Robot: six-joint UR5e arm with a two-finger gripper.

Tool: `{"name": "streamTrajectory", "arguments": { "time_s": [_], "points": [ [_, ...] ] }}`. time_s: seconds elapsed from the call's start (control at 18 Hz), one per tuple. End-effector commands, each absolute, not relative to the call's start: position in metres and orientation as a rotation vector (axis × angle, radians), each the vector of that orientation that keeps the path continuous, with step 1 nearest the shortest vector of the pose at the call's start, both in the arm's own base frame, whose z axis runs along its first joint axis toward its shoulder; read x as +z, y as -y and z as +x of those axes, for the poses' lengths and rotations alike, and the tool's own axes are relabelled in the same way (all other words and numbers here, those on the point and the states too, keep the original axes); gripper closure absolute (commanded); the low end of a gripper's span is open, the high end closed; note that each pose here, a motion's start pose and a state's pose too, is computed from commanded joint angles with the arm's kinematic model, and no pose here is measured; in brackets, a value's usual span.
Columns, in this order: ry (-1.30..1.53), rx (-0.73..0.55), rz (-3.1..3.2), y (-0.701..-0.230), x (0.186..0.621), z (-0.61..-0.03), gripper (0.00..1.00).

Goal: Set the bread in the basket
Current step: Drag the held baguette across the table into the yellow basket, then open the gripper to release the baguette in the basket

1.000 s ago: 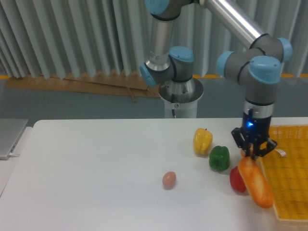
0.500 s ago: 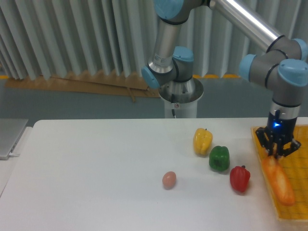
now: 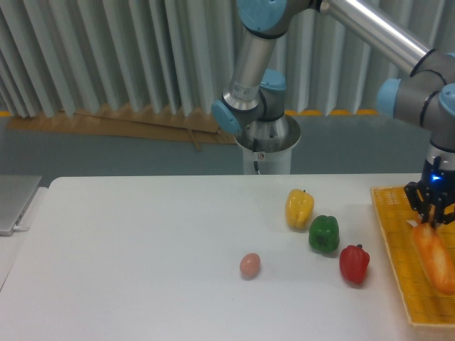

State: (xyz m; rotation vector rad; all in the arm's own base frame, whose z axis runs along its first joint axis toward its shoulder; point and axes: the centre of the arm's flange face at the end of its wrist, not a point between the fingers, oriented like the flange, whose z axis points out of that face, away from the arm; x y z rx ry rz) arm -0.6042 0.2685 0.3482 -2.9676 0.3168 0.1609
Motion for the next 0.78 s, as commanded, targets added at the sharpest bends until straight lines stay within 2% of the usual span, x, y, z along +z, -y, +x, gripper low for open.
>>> {"name": "streamTrajectory", "arguments": {
  "time_s": [0.61, 0.67, 0.72, 0.78],
  "points": [
    [-0.325, 0.150, -2.969, -0.2619, 0.3424, -0.6067, 1.00],
    [-0.330, 0.150, -2.969, -0.2639, 0.3422, -0.6065, 0.89],
    [-0.339, 0.150, -2.966, -0.2659, 0.3422, -0.6057, 0.55],
    [-0.359, 0.145, -2.956, -0.2677, 0.3406, -0.6050, 0.48]
  ]
}}
